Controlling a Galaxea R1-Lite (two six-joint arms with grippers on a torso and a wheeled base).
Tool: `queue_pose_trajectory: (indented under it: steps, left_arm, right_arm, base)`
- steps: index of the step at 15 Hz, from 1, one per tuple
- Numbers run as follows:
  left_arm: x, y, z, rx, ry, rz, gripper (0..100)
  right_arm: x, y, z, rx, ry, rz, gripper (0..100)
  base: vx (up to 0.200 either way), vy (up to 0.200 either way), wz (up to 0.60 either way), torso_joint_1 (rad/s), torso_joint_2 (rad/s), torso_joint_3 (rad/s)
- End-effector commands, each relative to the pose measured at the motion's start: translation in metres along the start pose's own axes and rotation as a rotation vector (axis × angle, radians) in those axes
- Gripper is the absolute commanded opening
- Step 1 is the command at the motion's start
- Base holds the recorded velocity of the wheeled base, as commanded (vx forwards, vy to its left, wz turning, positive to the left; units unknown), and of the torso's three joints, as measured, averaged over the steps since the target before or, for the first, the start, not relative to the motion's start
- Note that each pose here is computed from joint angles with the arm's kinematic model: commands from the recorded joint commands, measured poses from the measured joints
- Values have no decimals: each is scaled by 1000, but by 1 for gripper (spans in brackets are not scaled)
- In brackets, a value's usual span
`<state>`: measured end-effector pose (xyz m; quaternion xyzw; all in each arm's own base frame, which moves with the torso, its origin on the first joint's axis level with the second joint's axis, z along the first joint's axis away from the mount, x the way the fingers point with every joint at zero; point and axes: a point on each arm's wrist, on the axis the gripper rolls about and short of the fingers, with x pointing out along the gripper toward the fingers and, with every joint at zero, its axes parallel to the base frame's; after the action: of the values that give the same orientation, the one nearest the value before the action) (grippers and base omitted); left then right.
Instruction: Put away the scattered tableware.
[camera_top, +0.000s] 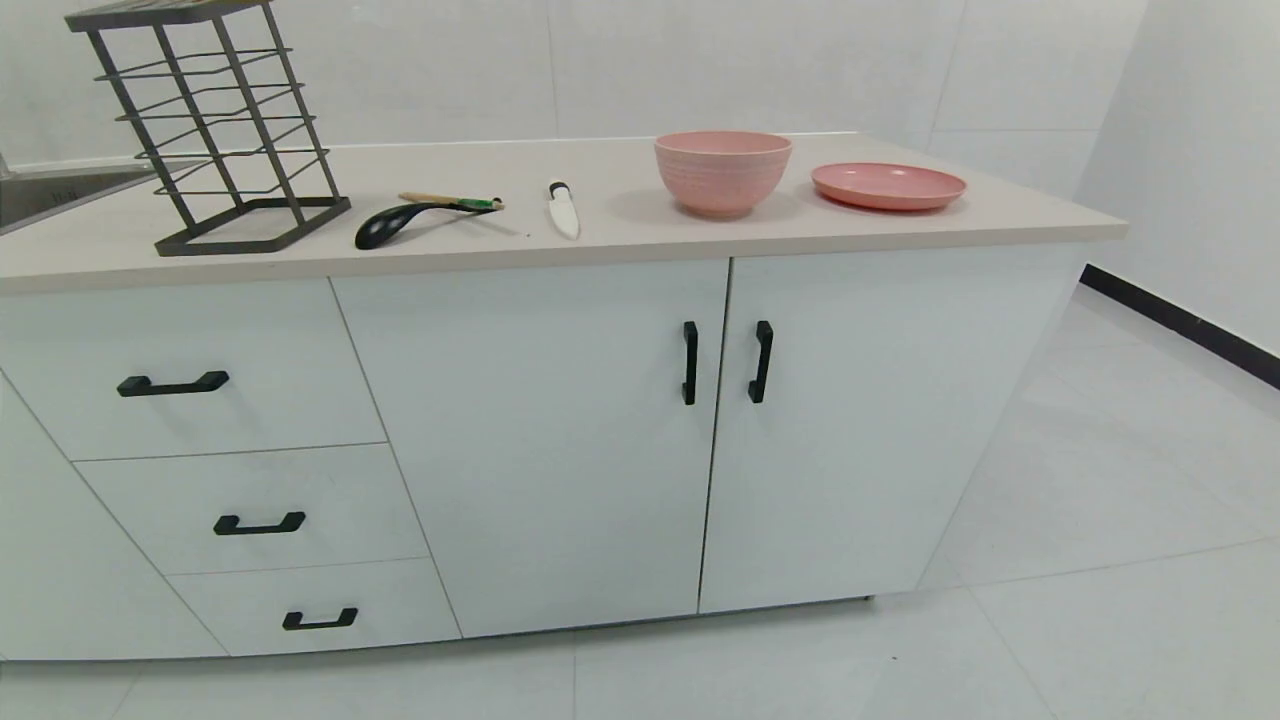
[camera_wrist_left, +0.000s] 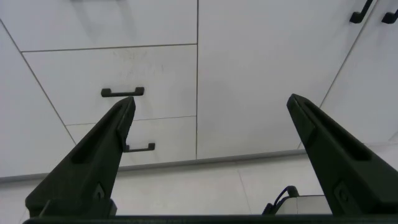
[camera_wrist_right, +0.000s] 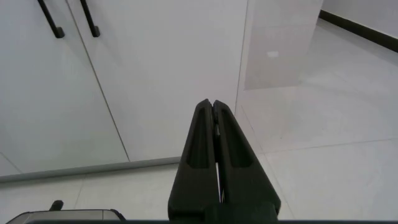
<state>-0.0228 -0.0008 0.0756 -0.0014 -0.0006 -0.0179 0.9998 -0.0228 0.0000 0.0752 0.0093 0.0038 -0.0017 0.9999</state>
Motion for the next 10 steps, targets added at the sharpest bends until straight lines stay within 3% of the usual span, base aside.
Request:
queue_pose_trajectory:
  steps: [1, 4, 8, 10]
  left_arm:
    - [0, 0, 0, 0, 0, 2, 100]
    - [0, 0, 0, 20, 0, 7, 100]
    - [0, 0, 0, 20, 0, 7, 100]
    - [0, 0, 0, 20, 0, 7, 100]
  right_arm:
    - [0, 0, 0, 0, 0, 2, 0]
    - [0, 0, 0, 5, 0, 0, 0]
    - [0, 0, 0, 6, 0, 2, 0]
    - [-1, 0, 18, -3, -176, 5, 0]
  base:
    - [0, 0, 0, 0, 0, 0]
    - [0, 0, 0, 0, 0, 0]
    - [0, 0, 0, 0, 0, 0]
    - [0, 0, 0, 0, 0, 0]
